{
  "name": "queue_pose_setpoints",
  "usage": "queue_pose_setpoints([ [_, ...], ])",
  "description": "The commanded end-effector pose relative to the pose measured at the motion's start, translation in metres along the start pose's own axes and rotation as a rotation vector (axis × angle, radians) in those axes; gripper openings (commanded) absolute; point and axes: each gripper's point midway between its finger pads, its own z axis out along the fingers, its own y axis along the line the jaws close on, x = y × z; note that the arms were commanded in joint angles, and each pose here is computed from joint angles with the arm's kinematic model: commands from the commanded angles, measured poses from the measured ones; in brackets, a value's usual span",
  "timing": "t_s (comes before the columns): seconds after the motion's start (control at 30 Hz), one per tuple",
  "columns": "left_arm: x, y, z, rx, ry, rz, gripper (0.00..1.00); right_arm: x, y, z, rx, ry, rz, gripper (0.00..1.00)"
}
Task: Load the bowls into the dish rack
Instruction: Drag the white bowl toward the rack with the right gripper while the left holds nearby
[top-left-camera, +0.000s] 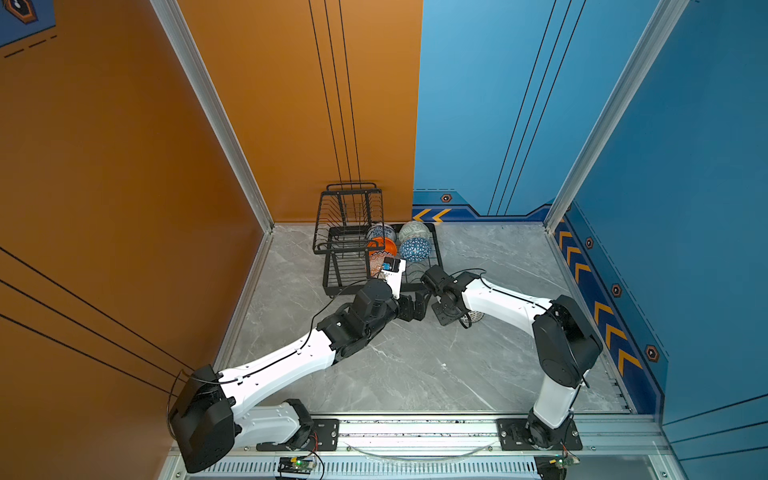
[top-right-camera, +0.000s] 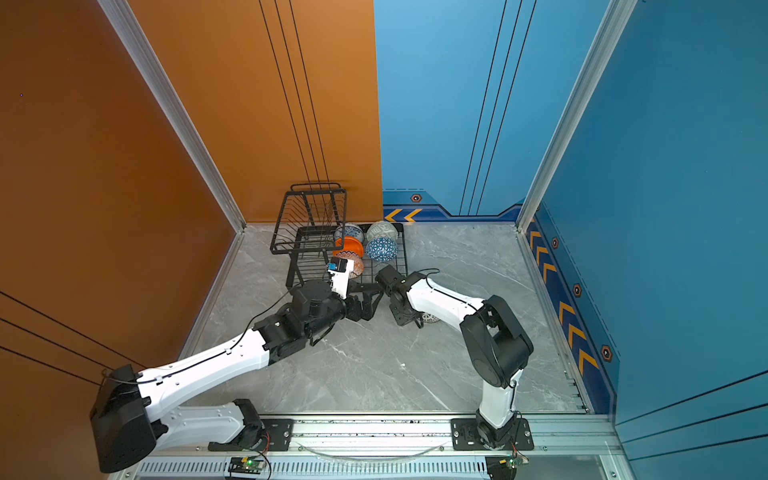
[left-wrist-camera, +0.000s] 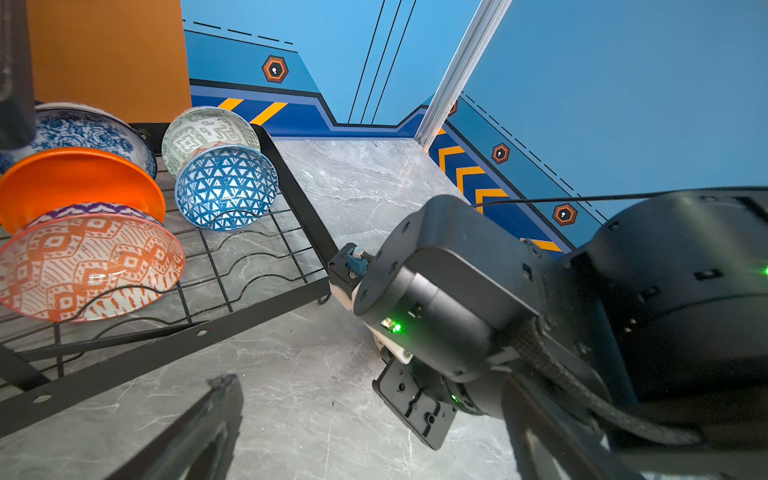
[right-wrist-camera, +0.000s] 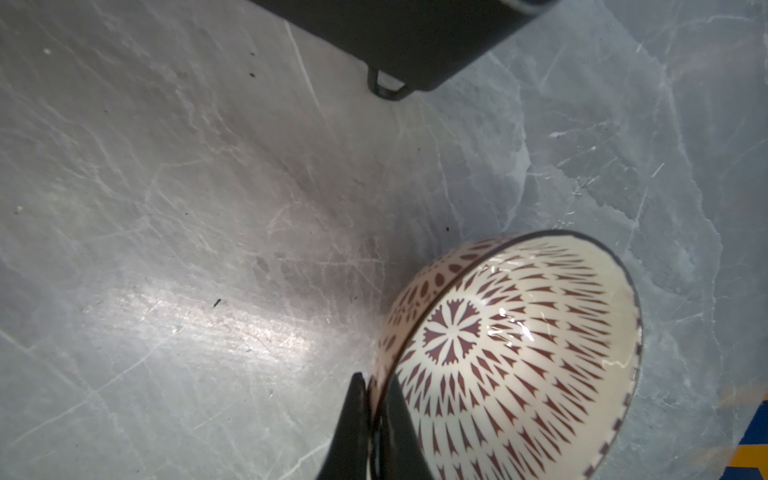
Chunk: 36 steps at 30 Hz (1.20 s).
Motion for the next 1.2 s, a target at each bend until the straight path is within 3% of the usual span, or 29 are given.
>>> queue_pose_setpoints([
  [0.0, -0.009, 0.007, -0.006, -0.024, -0.040, -0.010, 0.98, 0.000, -0.003, -0.002, 0.030, 0.006, 0.004, 0.10],
  [0.37, -0.010, 0.012, -0.011, -0.034, -0.051, -0.014, 0.98, -0.002, 0.000, -0.008, 0.012, -0.006, 0.005, 0.26],
  [0.73, -0.018, 0.018, -0.018, -0.040, -0.074, -0.027, 0.98, -0.015, -0.010, -0.037, -0.010, -0.089, 0.051, 0.54],
  [0.9, -0.021, 0.020, -0.021, -0.039, -0.081, -0.032, 0.98, -0.030, -0.022, -0.039, 0.001, -0.121, 0.124, 0.73],
  [1.17, -0.017, 0.024, -0.025, -0.039, -0.078, -0.038, 0.98, -0.048, -0.031, -0.018, -0.055, -0.138, 0.312, 0.68],
])
